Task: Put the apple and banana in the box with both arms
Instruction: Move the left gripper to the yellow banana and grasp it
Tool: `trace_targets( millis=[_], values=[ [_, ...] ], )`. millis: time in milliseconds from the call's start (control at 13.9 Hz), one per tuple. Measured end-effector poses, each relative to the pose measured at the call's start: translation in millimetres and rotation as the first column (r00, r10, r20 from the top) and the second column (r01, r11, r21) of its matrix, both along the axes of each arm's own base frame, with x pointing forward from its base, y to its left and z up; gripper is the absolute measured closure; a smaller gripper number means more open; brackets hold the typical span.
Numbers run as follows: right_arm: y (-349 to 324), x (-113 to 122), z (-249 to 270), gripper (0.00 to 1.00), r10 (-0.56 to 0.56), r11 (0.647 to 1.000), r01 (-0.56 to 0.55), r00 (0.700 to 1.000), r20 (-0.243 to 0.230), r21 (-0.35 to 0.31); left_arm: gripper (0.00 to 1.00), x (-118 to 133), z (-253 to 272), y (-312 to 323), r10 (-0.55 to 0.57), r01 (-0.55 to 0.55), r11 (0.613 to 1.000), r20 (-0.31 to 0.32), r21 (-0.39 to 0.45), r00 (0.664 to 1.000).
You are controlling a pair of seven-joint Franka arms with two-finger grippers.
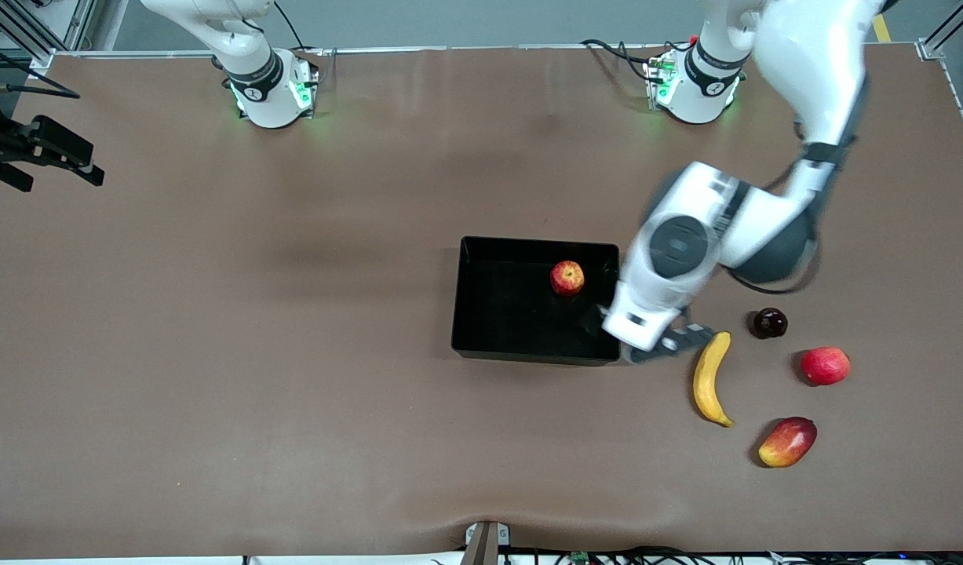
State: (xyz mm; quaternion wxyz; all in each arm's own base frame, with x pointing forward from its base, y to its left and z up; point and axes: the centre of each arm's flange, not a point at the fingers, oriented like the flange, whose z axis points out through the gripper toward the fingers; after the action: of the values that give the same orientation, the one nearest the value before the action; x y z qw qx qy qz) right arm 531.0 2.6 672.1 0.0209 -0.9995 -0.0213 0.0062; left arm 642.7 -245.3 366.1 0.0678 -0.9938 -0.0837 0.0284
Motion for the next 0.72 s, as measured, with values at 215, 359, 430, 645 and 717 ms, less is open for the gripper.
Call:
trace_targets(
  millis=[215, 359, 430, 645, 717],
  values=[
    [-4, 0, -1, 0.0, -0.003, 0.999, 0.002, 1.0, -0.004, -0.043, 0.0, 29, -17, 68, -0.139, 0.138, 0.99, -0.011, -0.04, 0.99],
    [-6, -1, -1, 0.0, -0.005, 0.999, 0.004, 1.0, -0.014, -0.047, 0.04, 41, -38, 87, -0.194, 0.194, 0.979, 0.008, -0.07, 0.981],
    [-6, -2, -2, 0.0, -0.006, 0.999, 0.005, 1.0, -0.018, -0.047, 0.08, 45, -49, 91, -0.213, 0.214, 0.973, 0.018, -0.083, 0.977],
    [-6, -2, -2, 0.0, -0.006, 0.999, 0.005, 1.0, -0.024, -0.047, 0.14, 55, -84, 97, -0.271, 0.276, 0.957, 0.06, -0.087, 0.961],
    [-6, -2, -2, 0.0, -0.006, 0.999, 0.005, 1.0, -0.024, -0.047, 0.16, 58, -95, 102, -0.29, 0.294, 0.954, 0.066, -0.065, 0.955]
  ],
)
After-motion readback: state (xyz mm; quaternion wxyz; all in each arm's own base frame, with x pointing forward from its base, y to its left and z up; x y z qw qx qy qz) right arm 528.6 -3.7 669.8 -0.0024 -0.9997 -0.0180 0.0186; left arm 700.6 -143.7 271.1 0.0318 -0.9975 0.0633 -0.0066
